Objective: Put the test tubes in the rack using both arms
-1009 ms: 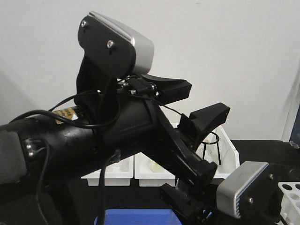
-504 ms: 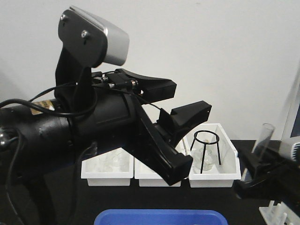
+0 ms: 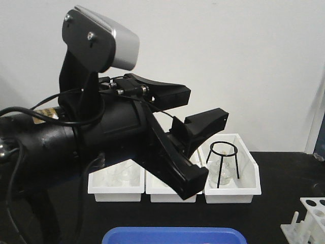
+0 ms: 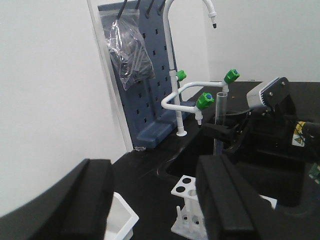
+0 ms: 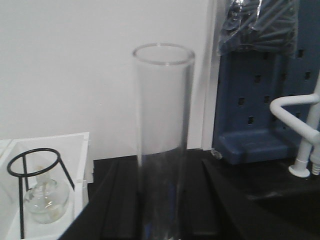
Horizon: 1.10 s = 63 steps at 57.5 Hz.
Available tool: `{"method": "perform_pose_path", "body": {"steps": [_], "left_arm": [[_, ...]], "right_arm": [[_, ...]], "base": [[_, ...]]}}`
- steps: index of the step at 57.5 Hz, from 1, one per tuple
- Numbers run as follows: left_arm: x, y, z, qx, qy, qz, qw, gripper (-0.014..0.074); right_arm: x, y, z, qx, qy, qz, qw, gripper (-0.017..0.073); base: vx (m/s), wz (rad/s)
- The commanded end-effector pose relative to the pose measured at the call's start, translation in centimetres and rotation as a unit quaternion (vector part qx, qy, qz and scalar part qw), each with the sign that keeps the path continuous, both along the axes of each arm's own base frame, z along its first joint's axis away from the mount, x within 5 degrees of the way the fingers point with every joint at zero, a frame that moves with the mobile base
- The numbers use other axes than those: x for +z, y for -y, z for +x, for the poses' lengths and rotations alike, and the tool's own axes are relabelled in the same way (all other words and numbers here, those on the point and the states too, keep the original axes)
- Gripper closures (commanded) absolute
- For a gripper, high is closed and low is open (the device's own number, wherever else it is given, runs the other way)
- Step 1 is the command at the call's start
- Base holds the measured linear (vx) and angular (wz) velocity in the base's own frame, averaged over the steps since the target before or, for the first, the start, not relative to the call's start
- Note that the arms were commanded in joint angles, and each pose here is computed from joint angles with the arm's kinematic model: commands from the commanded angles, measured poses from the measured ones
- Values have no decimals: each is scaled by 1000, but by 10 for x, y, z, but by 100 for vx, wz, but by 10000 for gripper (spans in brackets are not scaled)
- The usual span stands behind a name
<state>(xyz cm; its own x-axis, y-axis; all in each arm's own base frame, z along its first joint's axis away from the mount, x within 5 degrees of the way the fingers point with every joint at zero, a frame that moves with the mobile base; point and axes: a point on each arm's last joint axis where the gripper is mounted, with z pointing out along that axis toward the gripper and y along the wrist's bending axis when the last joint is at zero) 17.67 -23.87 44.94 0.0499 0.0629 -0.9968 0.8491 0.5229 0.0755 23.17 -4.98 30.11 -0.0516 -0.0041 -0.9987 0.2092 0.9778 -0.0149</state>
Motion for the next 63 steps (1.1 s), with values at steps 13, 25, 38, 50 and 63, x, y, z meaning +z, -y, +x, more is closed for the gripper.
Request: {"method": "perform_pose_path", "body": {"steps": [13, 25, 38, 50, 63], "left_arm": [[25, -13, -5, 21, 36, -40, 998, 123], [22, -10, -3, 20, 33, -36, 999, 123], [19, -8, -2, 13, 27, -27, 999, 123], [18, -7, -2, 11, 24, -24, 999, 123], [18, -7, -2, 10, 24, -24, 999, 127]], "right_arm": [[-4, 8, -10, -9, 87, -49, 995, 566], [-33, 6, -11, -2, 101, -40, 994, 566], [-48, 9, 1, -1, 95, -33, 995, 566], [-63, 12, 11, 2, 91, -29, 995, 566], [-76, 13, 18, 6, 92, 1, 996, 566]], "base": [[0, 0], [0, 0], [0, 0], [0, 0], [0, 0]]}}
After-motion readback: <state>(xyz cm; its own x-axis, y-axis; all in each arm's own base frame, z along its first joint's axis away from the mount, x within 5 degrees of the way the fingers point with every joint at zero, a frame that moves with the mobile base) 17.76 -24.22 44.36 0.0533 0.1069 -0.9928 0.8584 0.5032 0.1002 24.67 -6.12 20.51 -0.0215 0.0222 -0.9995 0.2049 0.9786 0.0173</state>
